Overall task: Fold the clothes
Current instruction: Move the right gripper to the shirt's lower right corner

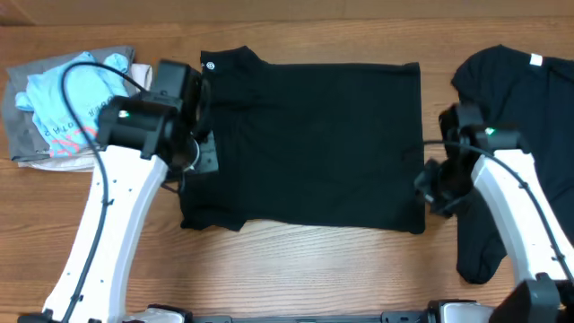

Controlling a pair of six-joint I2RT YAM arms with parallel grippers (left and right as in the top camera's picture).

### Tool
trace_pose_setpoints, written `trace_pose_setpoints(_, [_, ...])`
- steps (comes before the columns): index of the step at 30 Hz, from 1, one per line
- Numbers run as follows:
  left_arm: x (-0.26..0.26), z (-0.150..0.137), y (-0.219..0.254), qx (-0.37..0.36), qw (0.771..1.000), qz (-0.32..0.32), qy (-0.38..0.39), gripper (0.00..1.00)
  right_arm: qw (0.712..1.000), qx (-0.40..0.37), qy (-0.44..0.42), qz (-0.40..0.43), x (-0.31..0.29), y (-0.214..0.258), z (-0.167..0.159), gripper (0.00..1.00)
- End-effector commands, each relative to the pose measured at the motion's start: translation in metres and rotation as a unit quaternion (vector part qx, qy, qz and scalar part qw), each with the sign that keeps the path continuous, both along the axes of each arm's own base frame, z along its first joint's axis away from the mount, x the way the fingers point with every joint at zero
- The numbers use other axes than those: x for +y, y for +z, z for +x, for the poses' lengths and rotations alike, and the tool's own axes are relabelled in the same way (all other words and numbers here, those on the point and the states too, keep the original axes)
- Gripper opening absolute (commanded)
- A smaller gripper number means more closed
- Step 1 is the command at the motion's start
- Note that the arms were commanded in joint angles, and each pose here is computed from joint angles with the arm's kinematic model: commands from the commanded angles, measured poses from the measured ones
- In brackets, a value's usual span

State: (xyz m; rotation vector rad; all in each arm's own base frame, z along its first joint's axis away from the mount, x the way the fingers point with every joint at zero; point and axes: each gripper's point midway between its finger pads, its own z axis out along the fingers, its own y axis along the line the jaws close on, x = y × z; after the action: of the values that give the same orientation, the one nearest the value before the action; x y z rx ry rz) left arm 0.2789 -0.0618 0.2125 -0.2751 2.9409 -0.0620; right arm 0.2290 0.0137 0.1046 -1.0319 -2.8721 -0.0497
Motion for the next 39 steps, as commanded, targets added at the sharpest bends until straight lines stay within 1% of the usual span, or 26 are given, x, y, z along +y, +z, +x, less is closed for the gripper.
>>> trace_pose_setpoints(1, [0.002, -0.010, -0.032, 0.035, 0.999, 0.010, 0.004, 0.08, 0.999, 0.029, -0.045, 0.011, -0.008, -0.031, -0.018, 0.35])
trace_pose_setpoints(6, [0.007, -0.017, -0.060, 0.058, 0.998, 0.016, 0.008, 0.14, 0.995, 0.047, -0.086, 0.017, -0.022, -0.060, -0.036, 0.36])
trace_pose_setpoints(10, [0.018, -0.019, -0.079, 0.069, 0.997, 0.017, 0.027, 0.18, 0.995, 0.022, -0.084, 0.050, -0.017, -0.070, -0.028, 0.40])
trace_pose_setpoints(16, [0.041, -0.018, -0.089, 0.073, 0.994, 0.006, 0.077, 0.21, 0.995, 0.013, -0.080, 0.057, -0.013, -0.072, -0.025, 0.47])
trace_pose_setpoints(19, [0.050, -0.016, -0.091, 0.073, 0.992, -0.009, 0.100, 0.24, 0.995, 0.015, -0.080, 0.058, -0.013, -0.074, -0.026, 0.47])
trace_pose_setpoints(20, [0.051, -0.016, -0.091, 0.074, 0.992, -0.015, 0.106, 0.27, 0.995, 0.014, -0.080, 0.058, -0.013, -0.075, -0.027, 0.47])
trace_pose_setpoints(21, [0.052, -0.017, -0.092, 0.076, 0.991, -0.021, 0.109, 0.28, 0.995, 0.014, -0.080, 0.058, -0.013, -0.077, -0.027, 0.47])
trace_pose_setpoints(24, [0.051, -0.020, -0.094, 0.084, 0.990, -0.027, 0.107, 0.28, 0.995, 0.009, -0.081, 0.062, -0.011, -0.084, -0.028, 0.48])
trace_pose_setpoints(26, [0.051, -0.025, -0.097, 0.092, 0.990, -0.026, 0.103, 0.28, 0.994, 0.002, -0.081, 0.074, -0.007, -0.090, -0.028, 0.50])
trace_pose_setpoints(29, [0.047, -0.029, -0.101, 0.102, 0.988, -0.042, 0.104, 0.28, 0.994, -0.005, -0.081, 0.080, -0.005, -0.096, -0.028, 0.51])
trace_pose_setpoints(34, [0.052, -0.035, -0.109, 0.116, 0.982, -0.067, 0.130, 0.29, 0.994, -0.014, -0.080, 0.079, -0.005, -0.105, -0.028, 0.50])
trace_pose_setpoints(35, [0.054, -0.037, -0.110, 0.118, 0.981, -0.074, 0.134, 0.29, 0.994, -0.016, -0.080, 0.078, -0.005, -0.106, -0.028, 0.47])
trace_pose_setpoints(36, [0.056, -0.037, -0.110, 0.119, 0.980, -0.081, 0.136, 0.29, 0.994, -0.016, -0.080, 0.077, -0.005, -0.107, -0.028, 0.43])
trace_pose_setpoints(37, [0.058, -0.038, -0.110, 0.120, 0.979, -0.087, 0.139, 0.30, 0.994, -0.017, -0.080, 0.073, -0.007, -0.108, -0.028, 0.35])
trace_pose_setpoints(38, [0.060, -0.039, -0.110, 0.122, 0.978, -0.091, 0.143, 0.36, 0.994, -0.018, -0.079, 0.068, -0.009, -0.108, -0.028, 0.28])
trace_pose_setpoints(39, [0.062, -0.042, -0.111, 0.126, 0.976, -0.093, 0.148, 0.41, 0.994, -0.020, -0.079, 0.066, -0.009, -0.108, -0.027, 0.24])
